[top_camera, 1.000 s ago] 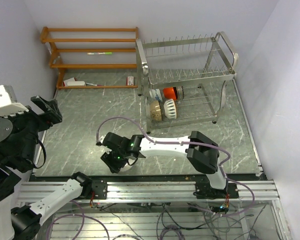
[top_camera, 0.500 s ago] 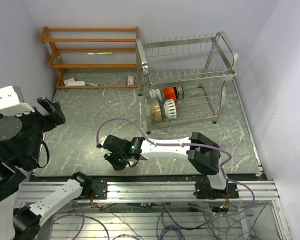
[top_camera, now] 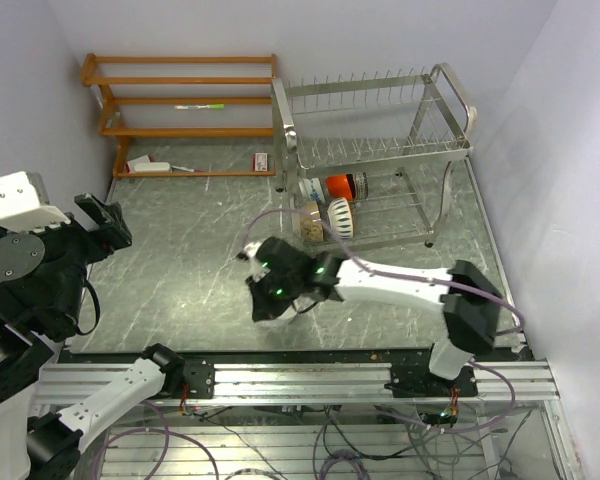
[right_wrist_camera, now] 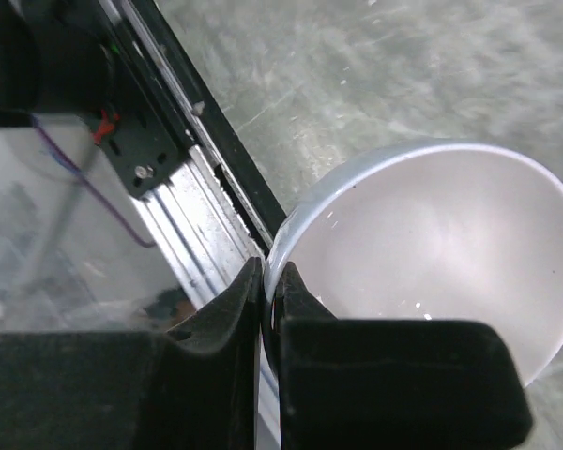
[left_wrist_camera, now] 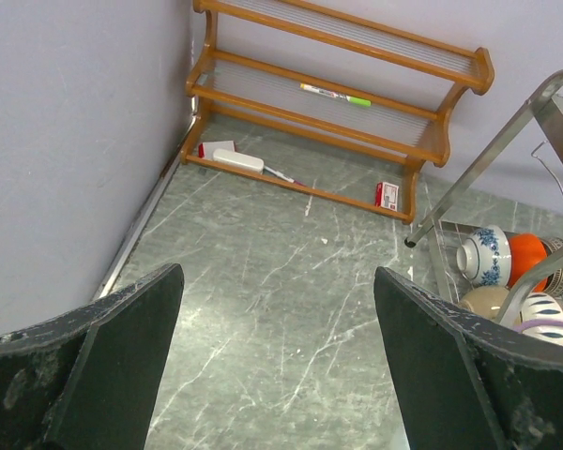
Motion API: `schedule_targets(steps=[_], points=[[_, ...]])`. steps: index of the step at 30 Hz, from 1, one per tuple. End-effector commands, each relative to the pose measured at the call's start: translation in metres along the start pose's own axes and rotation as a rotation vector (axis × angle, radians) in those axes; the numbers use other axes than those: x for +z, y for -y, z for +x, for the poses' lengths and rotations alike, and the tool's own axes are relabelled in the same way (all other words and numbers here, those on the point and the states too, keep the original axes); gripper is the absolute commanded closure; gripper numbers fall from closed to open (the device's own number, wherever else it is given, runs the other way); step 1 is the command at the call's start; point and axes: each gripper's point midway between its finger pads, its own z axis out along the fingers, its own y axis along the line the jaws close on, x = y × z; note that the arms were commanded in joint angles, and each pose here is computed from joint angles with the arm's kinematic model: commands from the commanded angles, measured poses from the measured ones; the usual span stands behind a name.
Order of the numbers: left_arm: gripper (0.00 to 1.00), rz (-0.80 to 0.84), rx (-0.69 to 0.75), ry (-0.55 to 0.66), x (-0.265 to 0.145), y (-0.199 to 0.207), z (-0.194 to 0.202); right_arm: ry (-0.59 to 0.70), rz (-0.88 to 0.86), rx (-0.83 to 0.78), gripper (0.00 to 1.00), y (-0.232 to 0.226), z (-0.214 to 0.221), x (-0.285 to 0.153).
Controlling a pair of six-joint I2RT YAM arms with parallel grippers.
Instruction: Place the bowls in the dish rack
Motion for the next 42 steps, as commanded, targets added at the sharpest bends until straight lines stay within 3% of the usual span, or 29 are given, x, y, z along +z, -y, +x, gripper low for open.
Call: schedule_targets(steps=[1, 7, 20, 30, 42], points=[[0.07, 0.014, -0.017, 0.024, 0.003, 0.006, -0.006, 0.262, -0.202, 0.14, 1.0, -0.003, -0.061, -0.075], [0.07, 0.027, -0.009, 0.027, 0.009, 0.014, -0.007, 0.393, -0.375, 0.289, 1.0, 0.023, -0.063, -0.137], [0.07, 0.055, 0.004, 0.02, 0.022, 0.031, -0.005, 0.471, -0.576, 0.558, 1.0, 0.083, -0.026, -0.193], [0.07, 0.07, 0.01, 0.017, 0.031, 0.043, -0.006, 0.552, -0.558, 0.67, 1.0, 0.167, -0.033, -0.236], [0.07, 0.064, 0.028, 0.021, 0.033, 0.044, -0.01, 0.646, -0.613, 0.705, 1.0, 0.21, -0.066, -0.265]])
